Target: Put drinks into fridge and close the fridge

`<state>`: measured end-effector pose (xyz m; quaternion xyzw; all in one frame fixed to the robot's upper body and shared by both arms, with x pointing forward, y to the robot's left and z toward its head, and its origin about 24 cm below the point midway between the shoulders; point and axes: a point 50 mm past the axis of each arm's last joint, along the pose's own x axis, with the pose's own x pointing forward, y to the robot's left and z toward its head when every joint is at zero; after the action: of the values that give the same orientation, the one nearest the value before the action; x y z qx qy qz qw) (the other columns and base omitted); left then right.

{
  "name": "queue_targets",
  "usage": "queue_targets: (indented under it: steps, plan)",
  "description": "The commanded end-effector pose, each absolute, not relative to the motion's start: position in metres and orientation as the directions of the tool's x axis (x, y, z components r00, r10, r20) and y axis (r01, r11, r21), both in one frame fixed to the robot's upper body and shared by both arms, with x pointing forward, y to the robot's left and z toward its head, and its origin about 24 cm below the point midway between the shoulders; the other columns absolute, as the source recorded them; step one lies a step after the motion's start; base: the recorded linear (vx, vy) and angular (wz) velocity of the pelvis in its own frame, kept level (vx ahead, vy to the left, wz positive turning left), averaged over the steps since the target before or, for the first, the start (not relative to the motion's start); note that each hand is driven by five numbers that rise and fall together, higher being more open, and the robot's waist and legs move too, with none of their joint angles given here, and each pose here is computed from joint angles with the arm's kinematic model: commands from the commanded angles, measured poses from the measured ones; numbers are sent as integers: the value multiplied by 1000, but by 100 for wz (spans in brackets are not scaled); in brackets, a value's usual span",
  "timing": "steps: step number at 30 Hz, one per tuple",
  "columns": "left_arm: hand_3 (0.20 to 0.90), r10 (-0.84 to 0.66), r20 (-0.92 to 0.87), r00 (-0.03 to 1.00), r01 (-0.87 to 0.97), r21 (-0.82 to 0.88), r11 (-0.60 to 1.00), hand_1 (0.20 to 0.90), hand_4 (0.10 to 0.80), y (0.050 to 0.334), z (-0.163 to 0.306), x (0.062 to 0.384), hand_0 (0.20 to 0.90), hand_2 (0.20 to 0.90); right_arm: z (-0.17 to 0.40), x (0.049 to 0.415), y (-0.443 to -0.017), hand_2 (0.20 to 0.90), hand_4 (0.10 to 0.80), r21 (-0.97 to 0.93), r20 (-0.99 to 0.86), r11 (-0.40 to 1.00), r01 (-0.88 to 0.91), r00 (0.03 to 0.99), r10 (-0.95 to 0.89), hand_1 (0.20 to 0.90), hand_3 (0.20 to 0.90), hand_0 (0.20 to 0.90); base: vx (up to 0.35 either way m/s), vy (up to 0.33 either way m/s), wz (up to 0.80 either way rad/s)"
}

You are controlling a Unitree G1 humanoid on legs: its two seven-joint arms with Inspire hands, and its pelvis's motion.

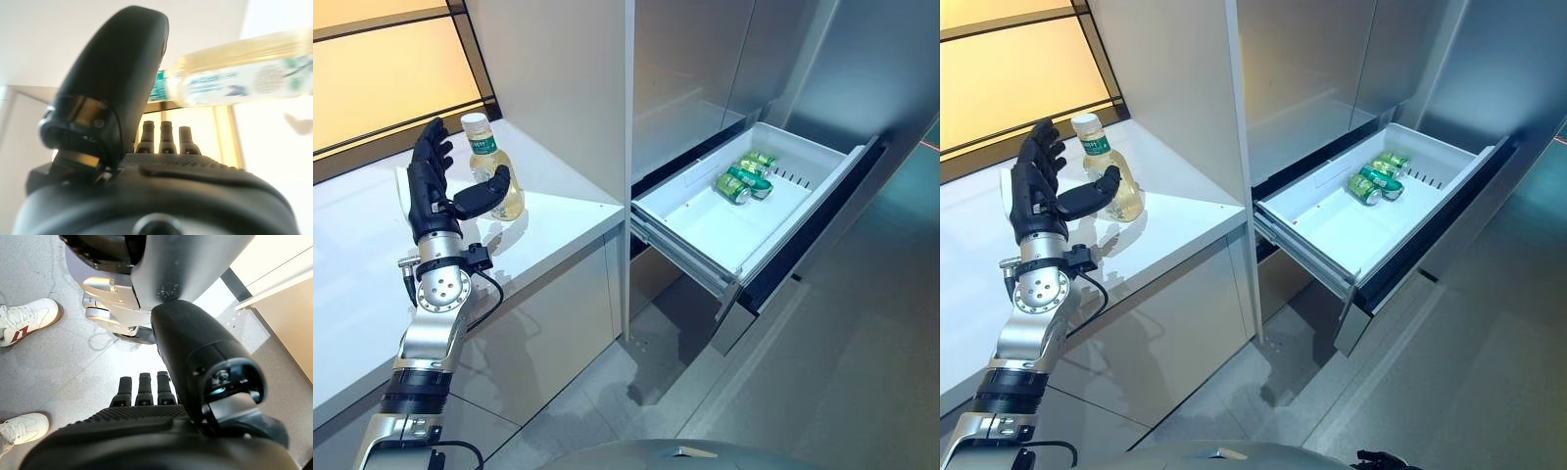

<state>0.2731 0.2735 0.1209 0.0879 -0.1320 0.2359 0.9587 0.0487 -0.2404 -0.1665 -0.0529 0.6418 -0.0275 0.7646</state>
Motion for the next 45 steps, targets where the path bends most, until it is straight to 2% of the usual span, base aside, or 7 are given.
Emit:
queue_targets:
  steps: [1,9,20,45]
  plan:
    - [900,412,481,774,-482,25,876,900,800,272,172,287,900,900,-168,60,-227,900,800,-76,-979,996,-49,193,-65,900,900,900,0,0,0]
    - [900,470,449,760,-544,43,838,900,800,283,164,289,900,900,-168,59,-227,900,800,-76,-980,996,-56,190,-64,900,900,900,0,0,0]
    - [900,491,365,791,-530,7,848,900,800,289,158,299,900,900,-168,59,-229,900,800,-78,-981,995,-69,182,-65,900,900,900,0,0,0]
    - [900,493,370,788,-523,-21,852,900,800,296,182,318,900,900,-167,59,-232,900,800,-83,-982,992,-100,175,-64,900,900,900,0,0,0]
